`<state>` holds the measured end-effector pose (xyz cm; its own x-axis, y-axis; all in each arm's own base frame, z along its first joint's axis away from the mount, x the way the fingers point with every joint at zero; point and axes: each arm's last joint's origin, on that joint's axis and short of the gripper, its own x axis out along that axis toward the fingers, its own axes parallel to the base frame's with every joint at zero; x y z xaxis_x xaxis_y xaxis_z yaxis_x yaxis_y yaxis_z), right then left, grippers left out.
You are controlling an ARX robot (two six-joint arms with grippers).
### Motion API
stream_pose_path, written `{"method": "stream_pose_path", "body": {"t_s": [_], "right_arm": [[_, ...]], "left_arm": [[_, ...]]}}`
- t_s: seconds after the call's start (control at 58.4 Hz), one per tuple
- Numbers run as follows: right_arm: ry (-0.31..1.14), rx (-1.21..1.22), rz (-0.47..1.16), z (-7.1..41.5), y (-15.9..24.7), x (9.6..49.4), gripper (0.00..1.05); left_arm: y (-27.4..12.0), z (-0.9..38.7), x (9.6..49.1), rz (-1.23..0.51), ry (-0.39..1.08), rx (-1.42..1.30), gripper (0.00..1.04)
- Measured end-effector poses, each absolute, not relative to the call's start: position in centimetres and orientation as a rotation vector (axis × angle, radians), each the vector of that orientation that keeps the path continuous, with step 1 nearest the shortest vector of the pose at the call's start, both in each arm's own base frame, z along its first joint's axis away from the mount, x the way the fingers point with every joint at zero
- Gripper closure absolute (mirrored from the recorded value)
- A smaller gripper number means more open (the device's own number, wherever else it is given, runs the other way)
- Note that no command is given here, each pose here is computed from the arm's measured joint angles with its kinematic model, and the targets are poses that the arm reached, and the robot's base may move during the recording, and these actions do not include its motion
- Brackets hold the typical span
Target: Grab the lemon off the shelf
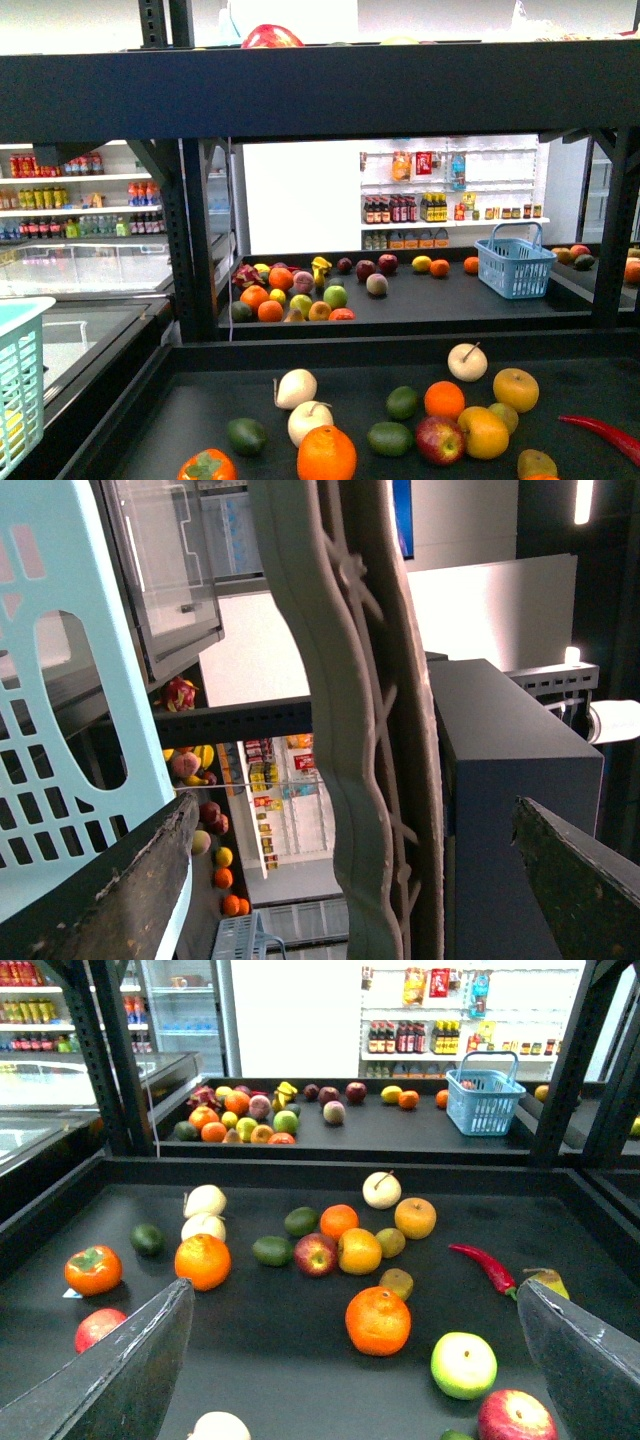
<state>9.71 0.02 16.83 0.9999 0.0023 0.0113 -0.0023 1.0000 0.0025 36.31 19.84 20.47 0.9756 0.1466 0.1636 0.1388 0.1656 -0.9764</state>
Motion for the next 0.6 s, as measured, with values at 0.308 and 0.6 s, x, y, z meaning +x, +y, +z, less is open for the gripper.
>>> {"method": "stream_pose_path", "body": {"t_s": [0.308, 0.6], "right_arm": [[-0.011, 0.002, 0.002, 16.8, 0.0, 9.7, 0.07], [-0.011, 0.002, 0.002, 16.8, 0.0, 9.7, 0.07]], "left_arm": [[19.4, 21.6, 35.5, 0.066, -0.160, -1.383, 0.08], [18.4, 23.6, 34.3, 0.161, -0.058, -1.309, 0.08]]}}
